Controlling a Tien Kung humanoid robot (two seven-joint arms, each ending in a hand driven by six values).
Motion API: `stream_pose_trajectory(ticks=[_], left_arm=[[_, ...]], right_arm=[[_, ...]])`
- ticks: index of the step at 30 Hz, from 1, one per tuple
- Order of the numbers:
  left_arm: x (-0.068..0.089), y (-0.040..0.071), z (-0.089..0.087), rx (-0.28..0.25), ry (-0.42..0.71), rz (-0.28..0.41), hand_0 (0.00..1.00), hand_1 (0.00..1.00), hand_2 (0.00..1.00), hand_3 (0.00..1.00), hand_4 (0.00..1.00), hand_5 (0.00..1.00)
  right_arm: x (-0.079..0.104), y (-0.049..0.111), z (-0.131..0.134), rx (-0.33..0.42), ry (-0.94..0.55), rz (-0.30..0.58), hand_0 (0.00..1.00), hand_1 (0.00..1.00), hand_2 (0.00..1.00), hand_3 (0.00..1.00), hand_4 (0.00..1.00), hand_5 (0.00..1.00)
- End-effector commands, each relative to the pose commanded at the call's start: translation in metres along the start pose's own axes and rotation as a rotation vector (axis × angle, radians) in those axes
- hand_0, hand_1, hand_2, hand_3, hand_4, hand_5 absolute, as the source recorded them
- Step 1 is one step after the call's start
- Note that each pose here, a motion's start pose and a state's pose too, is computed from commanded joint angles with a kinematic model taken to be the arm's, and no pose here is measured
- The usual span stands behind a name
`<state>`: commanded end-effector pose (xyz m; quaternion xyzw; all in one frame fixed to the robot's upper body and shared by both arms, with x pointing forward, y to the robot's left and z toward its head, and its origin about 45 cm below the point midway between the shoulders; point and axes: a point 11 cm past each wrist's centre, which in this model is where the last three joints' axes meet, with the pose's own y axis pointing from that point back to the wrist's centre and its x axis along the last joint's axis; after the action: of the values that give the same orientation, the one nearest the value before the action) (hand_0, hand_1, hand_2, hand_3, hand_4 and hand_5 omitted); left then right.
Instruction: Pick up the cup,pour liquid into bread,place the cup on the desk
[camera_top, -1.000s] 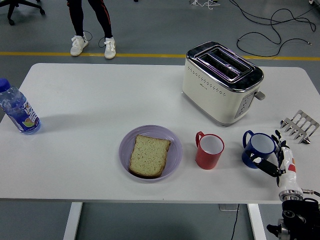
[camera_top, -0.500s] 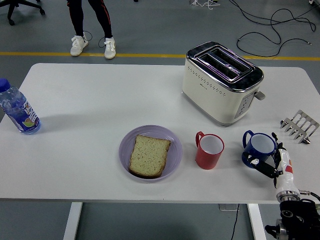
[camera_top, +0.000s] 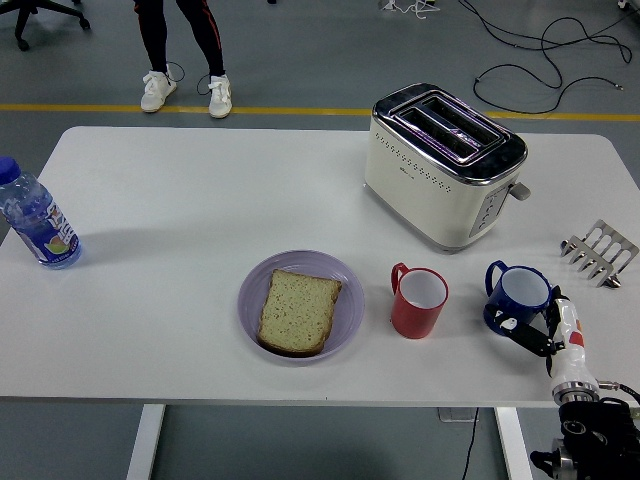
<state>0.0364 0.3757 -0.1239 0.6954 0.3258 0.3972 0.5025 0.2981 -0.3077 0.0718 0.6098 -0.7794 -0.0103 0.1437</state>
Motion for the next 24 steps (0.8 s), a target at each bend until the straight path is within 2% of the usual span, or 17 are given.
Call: stream_pose_trajectory(ticks=[13, 14, 24], left_arm=[[-0.003, -0.0008, -0.0048, 0.01, -0.015, -0.006, 0.656, 0.69, 0.711, 0.597, 0.319, 0.891], [-0.0029, -0.0008, -0.0046, 0.01, -0.016, -0.006, 0.656, 0.69, 0.711, 0.597, 0.319, 0.891], [-0.0021, -0.0005, -0.0031, 0.008, -0.02, -0.005, 0.656, 0.69, 0.711, 0.598, 0.319, 0.891]], right_arm=[[0.0029, 0.001, 0.0044, -0.011, -0.004, 0.019, 0.905, 0.777, 0.837, 0.852, 0.942, 0.146], [0.003, 0.0008, 0.0046, -0.012, -0.005, 0.021, 0.853, 0.73, 0.78, 0.805, 0.919, 0.14], [0.0021, -0.0007, 0.0016, -0.004, -0.018, 0.022, 0.835, 0.712, 0.765, 0.786, 0.914, 0.143]])
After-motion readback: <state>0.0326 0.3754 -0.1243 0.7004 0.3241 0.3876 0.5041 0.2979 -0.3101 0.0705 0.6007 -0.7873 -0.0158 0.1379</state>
